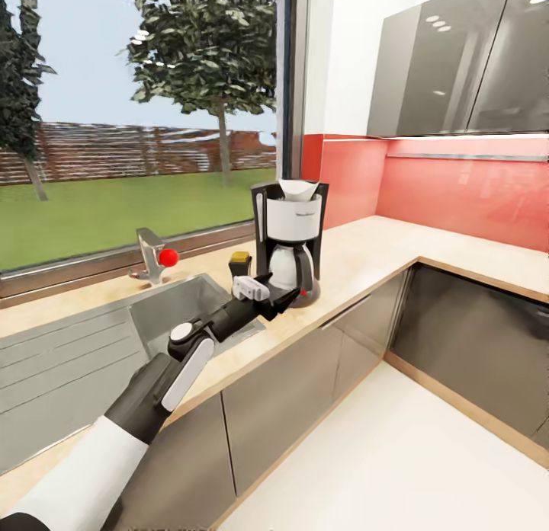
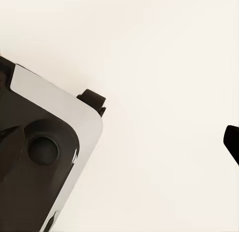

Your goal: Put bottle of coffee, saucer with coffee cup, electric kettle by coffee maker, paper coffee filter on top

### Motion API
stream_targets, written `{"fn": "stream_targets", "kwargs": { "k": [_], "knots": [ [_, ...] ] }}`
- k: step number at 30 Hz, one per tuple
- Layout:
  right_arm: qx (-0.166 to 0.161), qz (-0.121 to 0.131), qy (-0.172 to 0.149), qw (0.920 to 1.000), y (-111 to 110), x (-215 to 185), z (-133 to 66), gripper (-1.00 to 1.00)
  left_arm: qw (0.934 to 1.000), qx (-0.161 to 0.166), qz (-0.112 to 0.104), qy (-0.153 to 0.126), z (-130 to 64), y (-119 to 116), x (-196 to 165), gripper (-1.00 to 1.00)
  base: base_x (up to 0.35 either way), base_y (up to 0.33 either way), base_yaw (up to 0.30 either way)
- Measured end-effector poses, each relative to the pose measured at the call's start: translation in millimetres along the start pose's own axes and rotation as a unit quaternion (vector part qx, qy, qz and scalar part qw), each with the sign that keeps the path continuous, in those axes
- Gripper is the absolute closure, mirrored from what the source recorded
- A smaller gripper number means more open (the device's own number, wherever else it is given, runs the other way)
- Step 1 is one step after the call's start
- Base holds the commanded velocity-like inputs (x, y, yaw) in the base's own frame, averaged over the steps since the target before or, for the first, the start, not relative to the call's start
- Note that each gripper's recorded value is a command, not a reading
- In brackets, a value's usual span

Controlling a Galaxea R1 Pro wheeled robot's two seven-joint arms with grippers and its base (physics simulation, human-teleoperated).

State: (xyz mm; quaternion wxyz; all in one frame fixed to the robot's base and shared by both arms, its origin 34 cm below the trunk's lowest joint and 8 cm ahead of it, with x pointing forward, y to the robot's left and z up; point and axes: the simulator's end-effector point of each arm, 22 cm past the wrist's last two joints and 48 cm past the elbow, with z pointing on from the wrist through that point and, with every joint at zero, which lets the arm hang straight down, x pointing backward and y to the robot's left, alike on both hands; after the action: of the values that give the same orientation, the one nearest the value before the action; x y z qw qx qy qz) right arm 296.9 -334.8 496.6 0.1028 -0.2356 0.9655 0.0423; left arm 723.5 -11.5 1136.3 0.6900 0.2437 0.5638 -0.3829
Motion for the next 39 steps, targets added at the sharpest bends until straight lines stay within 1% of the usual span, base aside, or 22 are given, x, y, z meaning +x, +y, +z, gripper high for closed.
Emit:
{"fn": "stream_targets", "kwargs": {
  "k": [3,6,10,11,15,16,18,20,21,22,23,25,31,39],
  "knots": [
    [0.0,0.0,0.0,1.0,-0.1,0.0,0.1,-1.0,1.0,0.005,-0.003,0.003,0.6,-4.5,3.7,-1.0,-0.192,0.0,0.0],
    [0.0,0.0,0.0,1.0,0.1,-0.1,0.2,-1.0,0.9992,0.034,-0.001,0.021,7.5,-32.0,21.4,-1.0,-0.288,0.0,0.0],
    [0.0,0.0,0.0,1.0,0.0,-0.4,0.1,-1.0,0.9981,0.053,-0.001,0.031,12.1,-51.6,31.7,-1.0,-0.215,0.0,0.0],
    [0.0,0.0,-0.001,1.0,-0.1,-0.5,0.0,-1.0,0.9973,0.063,0.0,0.037,13.5,-60.7,37.4,-1.0,-0.104,0.0,0.0],
    [0.001,0.0,-0.001,1.0,-0.3,-0.7,0.0,-1.0,0.9945,0.089,0.004,0.056,15.3,-85.3,56.2,-1.0,-0.048,0.0,0.0],
    [0.001,0.0,-0.001,1.0,-0.3,-0.6,0.0,-1.0,0.9912,0.109,0.004,0.075,12.6,-106.0,76.5,-1.0,-0.009,0.0,0.0],
    [0.001,0.0,-0.001,1.0,-0.4,-0.7,-0.1,-1.0,0.9895,0.114,-0.006,0.088,5.1,-116.2,95.4,-1.0,-0.005,0.0,0.0],
    [0.001,0.0,-0.001,1.0,-0.4,-0.7,-0.1,-1.0,0.9893,0.112,-0.014,0.093,-0.6,-118.1,106.8,-1.0,-0.002,0.0,0.0],
    [0.001,0.0,-0.001,1.0,-0.5,-0.9,-0.2,-1.0,0.9881,0.13,-0.027,0.079,-23.9,-121.7,145.3,-1.0,0.0,0.0,0.0],
    [0.001,0.0,-0.001,1.0,-0.4,-0.7,0.0,-1.0,0.9803,0.098,-0.083,0.15,-70.3,-121.4,231.6,-1.0,0.0,0.0,0.0],
    [0.001,0.0,-0.001,1.0,-0.4,-0.7,0.0,-1.0,0.9778,0.102,-0.092,0.158,-78.6,-126.4,242.3,-1.0,0.0,0.0,0.0],
    [0.001,0.0,-0.001,1.0,-0.5,-0.8,-0.1,-1.0,0.9722,0.098,-0.111,0.181,-101.4,-129.8,273.1,-1.0,0.0,0.0,0.0],
    [0.001,0.0,-0.001,1.0,-0.5,-1.0,-0.1,-1.0,0.9701,0.094,-0.118,0.19,-108.6,-130.6,283.7,-1.0,0.0,0.0,0.0],
    [0.001,0.0,-0.001,1.0,-0.6,-0.8,0.0,-1.0,0.9699,0.09,-0.119,0.193,-110.0,-129.4,286.8,-1.0,-0.065,-0.092,0.0]
  ]
}}
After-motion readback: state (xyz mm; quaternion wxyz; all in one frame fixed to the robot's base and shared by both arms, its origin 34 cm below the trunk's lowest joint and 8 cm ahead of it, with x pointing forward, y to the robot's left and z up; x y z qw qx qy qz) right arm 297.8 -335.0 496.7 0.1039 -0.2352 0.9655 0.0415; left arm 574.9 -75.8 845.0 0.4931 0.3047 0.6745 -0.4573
